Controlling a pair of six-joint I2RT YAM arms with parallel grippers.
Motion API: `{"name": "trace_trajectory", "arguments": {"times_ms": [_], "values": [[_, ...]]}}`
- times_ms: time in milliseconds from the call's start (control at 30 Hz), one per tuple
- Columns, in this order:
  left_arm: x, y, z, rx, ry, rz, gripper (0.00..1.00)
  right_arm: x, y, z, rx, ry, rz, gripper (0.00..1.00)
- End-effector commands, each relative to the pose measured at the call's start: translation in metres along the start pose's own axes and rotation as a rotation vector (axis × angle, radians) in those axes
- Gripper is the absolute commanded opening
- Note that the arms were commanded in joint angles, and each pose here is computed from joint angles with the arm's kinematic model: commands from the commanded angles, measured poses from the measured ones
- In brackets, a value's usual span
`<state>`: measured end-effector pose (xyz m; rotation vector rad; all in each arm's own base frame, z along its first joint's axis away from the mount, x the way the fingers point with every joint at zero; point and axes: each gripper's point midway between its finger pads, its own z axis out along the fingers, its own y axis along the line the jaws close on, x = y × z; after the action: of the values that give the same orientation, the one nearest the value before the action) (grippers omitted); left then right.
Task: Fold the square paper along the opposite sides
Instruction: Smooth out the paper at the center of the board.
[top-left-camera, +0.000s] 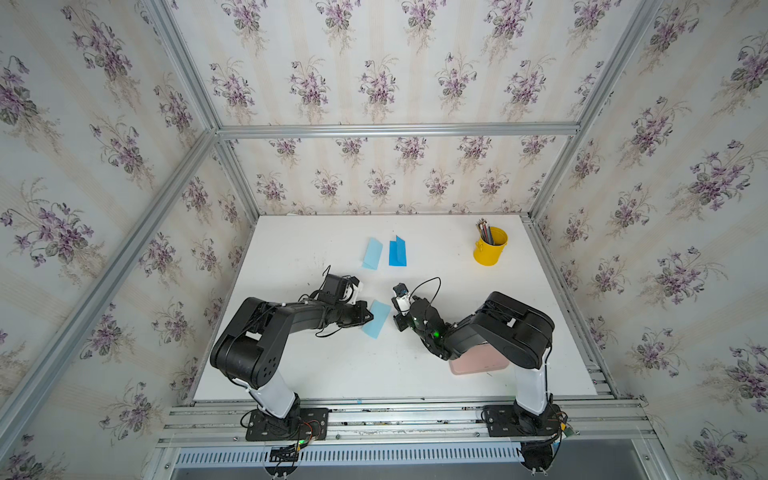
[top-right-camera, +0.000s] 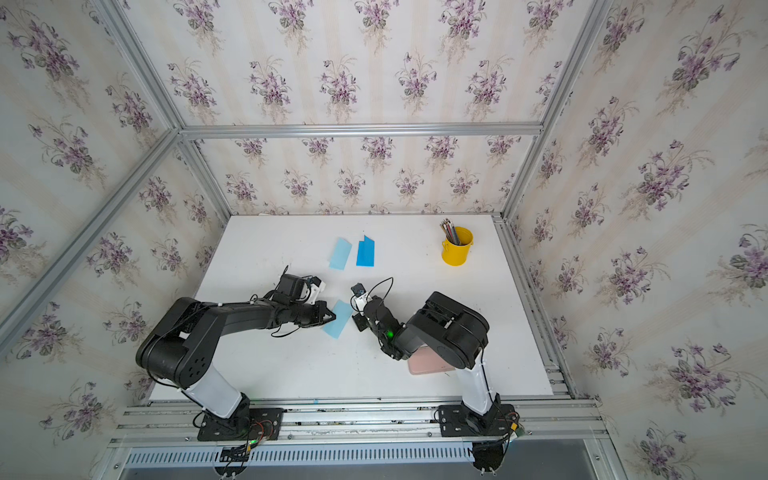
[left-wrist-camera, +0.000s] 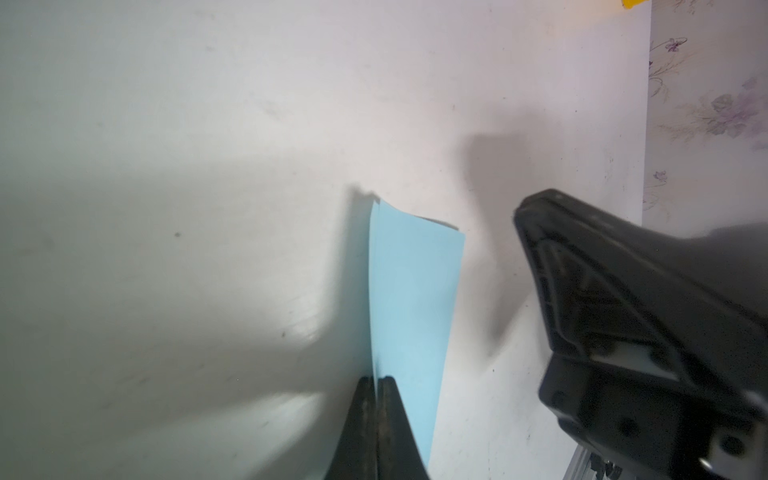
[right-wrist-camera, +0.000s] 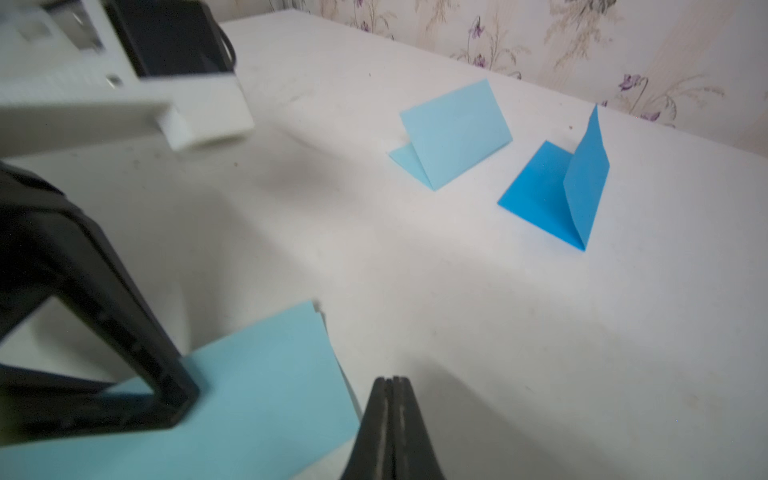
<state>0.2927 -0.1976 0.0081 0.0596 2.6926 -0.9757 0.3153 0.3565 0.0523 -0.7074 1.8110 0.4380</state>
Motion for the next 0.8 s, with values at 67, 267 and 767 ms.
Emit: {"name": "trace_trajectory", "arguments": {"times_ms": [67, 267, 767], "values": [[0.036, 0.039, -0.001, -0.181, 0.122, -0.09, 0.0, -0.019, 0.045, -0.003, -0.167, -0.079, -0.039, 0.0], [0.037, 0.04, -0.002, -0.186, 0.125, -0.086, 0.0, 0.008, 0.046, 0.001, -0.16, -0.006, -0.001, 0.0], [0.038, 0.048, -0.007, -0.192, 0.117, -0.09, 0.0, 0.061, 0.008, -0.002, -0.017, 0.148, 0.008, 0.0]]}}
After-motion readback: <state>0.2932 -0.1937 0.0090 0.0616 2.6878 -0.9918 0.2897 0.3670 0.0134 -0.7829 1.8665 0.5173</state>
